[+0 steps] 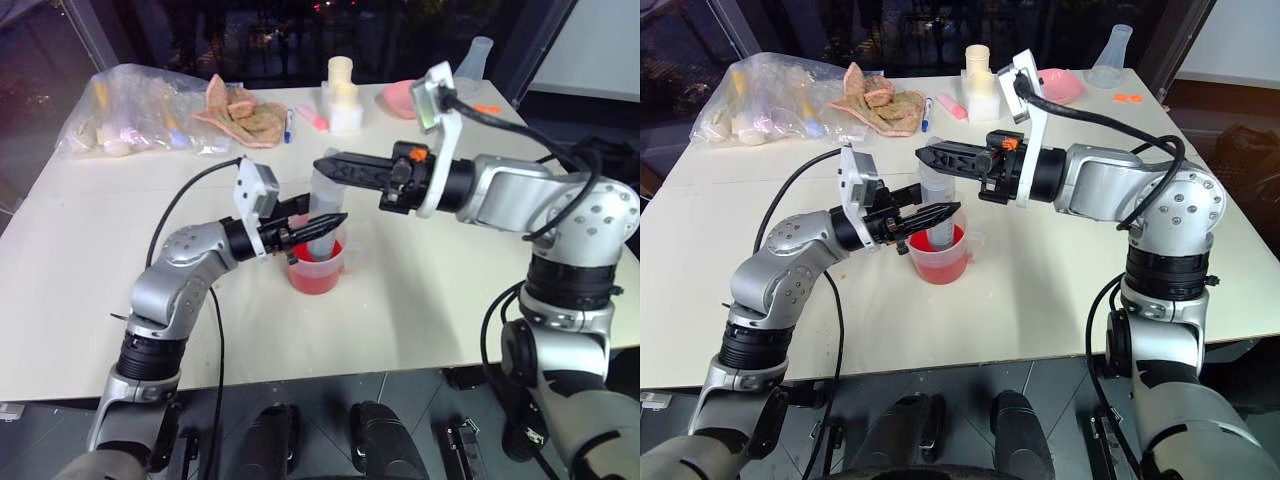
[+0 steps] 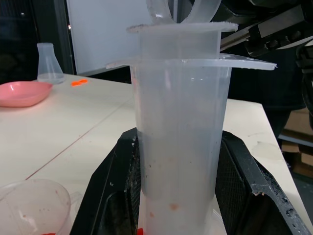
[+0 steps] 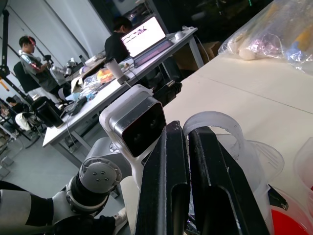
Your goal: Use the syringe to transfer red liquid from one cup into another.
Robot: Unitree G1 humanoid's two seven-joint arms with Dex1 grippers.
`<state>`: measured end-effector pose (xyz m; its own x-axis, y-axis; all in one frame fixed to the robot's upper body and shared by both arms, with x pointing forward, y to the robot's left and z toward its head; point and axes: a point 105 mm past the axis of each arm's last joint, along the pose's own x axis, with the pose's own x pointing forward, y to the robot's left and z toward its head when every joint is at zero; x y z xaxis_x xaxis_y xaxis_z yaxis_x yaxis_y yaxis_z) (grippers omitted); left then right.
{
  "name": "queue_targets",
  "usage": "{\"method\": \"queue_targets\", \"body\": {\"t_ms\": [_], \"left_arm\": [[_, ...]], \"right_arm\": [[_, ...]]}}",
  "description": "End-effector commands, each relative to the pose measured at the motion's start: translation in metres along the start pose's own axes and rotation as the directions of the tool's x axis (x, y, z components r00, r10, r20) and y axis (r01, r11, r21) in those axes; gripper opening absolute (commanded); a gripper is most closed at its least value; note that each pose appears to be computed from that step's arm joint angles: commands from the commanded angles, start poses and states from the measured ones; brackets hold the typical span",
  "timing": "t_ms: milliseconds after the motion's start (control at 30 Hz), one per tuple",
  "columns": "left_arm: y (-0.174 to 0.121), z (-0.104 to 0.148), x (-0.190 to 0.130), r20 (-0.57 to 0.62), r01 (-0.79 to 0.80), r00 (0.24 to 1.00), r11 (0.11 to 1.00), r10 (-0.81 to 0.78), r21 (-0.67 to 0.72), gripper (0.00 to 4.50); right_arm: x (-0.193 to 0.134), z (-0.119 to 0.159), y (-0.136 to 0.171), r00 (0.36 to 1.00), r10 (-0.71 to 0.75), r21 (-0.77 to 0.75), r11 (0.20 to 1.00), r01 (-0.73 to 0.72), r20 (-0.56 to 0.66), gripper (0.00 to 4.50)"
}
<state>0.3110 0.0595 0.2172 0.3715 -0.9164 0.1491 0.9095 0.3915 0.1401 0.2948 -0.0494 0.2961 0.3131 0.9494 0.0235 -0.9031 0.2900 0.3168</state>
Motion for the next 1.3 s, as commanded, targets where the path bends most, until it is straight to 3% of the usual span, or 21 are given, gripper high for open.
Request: {"method": "queue_targets", "body": {"t_ms": [33,1300], "left_arm": [[-0.006,-0.013,0.000,-0.051,0.025,0.998,1.000,-0.025,-0.005,1.49],[-0.002,-0.019,-0.004,-0.076,0.000,0.997,1.000,0.000,0.004,1.49]], "right_arm": [[-0.004,0.029,0.019,0.995,0.065,-0.091,0.994,-0.057,0.078,0.04],[-0.006,0.033,0.019,0.994,0.072,-0.117,0.991,-0.062,0.083,0.04]]}}
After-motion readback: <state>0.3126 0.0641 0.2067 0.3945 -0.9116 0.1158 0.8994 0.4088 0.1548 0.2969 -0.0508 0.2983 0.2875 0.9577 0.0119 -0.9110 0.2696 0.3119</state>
